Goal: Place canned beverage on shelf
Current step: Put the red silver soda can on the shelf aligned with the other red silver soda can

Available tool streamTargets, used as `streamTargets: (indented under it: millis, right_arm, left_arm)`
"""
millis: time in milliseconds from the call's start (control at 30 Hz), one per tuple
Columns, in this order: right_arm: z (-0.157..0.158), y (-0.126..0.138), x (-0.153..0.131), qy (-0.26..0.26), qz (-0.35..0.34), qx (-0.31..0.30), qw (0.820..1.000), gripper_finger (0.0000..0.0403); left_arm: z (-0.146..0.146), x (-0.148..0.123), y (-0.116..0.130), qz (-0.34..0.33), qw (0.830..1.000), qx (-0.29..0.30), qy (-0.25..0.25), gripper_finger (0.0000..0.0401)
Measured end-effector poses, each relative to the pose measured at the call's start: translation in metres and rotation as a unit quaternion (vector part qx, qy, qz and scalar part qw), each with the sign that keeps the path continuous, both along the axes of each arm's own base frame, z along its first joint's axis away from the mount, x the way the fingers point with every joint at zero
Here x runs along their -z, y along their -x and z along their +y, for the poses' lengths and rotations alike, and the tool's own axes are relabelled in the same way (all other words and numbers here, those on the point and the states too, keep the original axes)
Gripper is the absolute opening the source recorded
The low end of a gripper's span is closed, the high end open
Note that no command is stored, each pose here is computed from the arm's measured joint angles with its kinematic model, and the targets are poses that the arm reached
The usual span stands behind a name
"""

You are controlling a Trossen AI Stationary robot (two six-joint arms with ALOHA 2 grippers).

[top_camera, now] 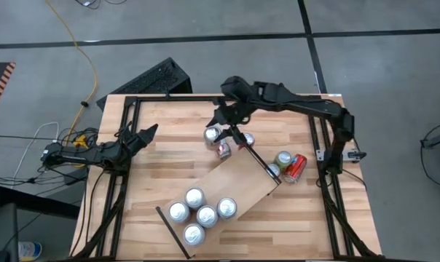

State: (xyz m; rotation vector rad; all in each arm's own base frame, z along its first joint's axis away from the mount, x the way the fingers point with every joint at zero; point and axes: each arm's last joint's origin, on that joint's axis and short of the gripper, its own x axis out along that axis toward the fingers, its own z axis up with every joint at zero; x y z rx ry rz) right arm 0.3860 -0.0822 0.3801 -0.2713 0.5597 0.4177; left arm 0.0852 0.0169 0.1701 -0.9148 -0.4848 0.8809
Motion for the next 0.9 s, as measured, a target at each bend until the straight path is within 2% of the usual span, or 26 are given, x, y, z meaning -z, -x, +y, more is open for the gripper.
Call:
streamTargets:
  millis: [300, 533, 900]
  right_arm:
    - [0.058, 0.012, -0.021, -0.017, 0.000, -0.036, 0.999, 0.0190]
    - [0.104, 0.008, -0.014, -0.010, 0.016, -0.088, 0.996, 0.0190]
    - [0.112, 0.007, -0.012, -0.006, 0.019, -0.101, 0.995, 0.0190]
  left_arm:
    - [0.000, 0.000, 0.000, -0.009, 1.000, 0.003, 0.006, 0.0351]
    - [0.000, 0.000, 0.000, -0.013, 1.000, 0.003, 0.009, 0.0351]
    - [0.000, 0.000, 0.000, -0.017, 1.000, 0.004, 0.012, 0.0351]
